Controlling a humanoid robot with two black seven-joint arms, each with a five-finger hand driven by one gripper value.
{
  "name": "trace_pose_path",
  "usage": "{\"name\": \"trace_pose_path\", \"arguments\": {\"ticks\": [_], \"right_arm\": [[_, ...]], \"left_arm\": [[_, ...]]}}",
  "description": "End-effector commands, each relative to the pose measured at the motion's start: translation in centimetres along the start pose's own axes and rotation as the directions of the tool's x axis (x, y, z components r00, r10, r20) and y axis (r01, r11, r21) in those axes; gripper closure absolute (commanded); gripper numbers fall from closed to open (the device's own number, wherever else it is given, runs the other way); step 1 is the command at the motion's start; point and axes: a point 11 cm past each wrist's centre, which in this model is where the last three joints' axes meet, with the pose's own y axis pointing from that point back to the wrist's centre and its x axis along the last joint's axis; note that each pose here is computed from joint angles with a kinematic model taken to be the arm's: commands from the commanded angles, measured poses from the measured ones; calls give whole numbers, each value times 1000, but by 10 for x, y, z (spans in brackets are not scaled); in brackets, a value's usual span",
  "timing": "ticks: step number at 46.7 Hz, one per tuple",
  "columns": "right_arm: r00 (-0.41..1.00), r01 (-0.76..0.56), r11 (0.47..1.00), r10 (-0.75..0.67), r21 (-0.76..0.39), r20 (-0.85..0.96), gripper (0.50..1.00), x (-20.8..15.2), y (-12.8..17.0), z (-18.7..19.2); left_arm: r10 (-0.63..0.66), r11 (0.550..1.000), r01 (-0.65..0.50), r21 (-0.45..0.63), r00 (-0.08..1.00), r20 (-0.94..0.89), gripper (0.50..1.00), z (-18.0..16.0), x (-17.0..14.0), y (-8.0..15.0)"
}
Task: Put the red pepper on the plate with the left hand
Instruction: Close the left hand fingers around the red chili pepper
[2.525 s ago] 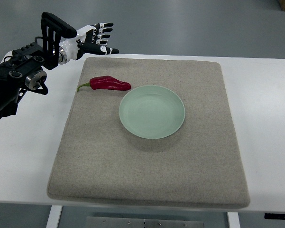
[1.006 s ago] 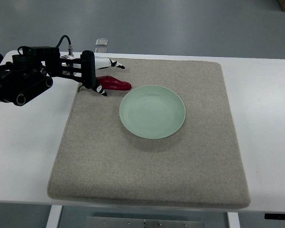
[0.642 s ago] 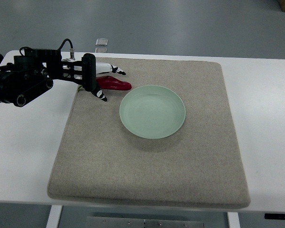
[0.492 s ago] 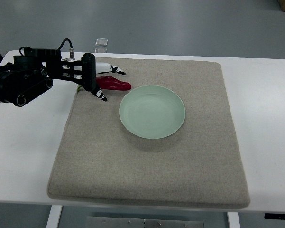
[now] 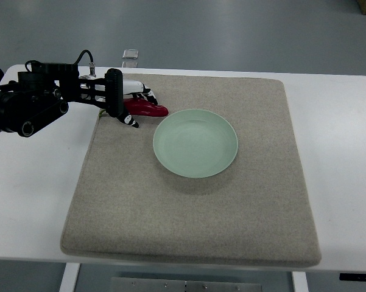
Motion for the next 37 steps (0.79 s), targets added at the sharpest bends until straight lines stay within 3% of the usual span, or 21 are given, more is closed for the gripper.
{"name": "trace_pose_path", "arguments": {"ticks": [1,5,13,16,26,37], "right_arm": [[1000,0,1000,0,1,-1,572,0,0,-1],[1000,1,1000,-1,0,0,572,0,0,0],[1000,0,1000,0,0,0,572,0,0,0],[1000,0,1000,0,0,0,570,0,0,0],[1000,0,1000,0,1,-1,570,0,0,-1],[1000,0,1000,0,1,-1,572,0,0,-1]], "left_arm": [[4,1000,-4,1,1000,2,791,0,1,0],[6,1000,-6,3,1000,2,812,0,1,0],[5,1000,-5,3,1000,5,949,0,1,0],[6,1000,-6,2,1000,8,969,1,1,0],[6,1000,-6,5,1000,9,1000,0,2,0],[11,1000,-11,5,1000,12,1000,1,4,0]]}}
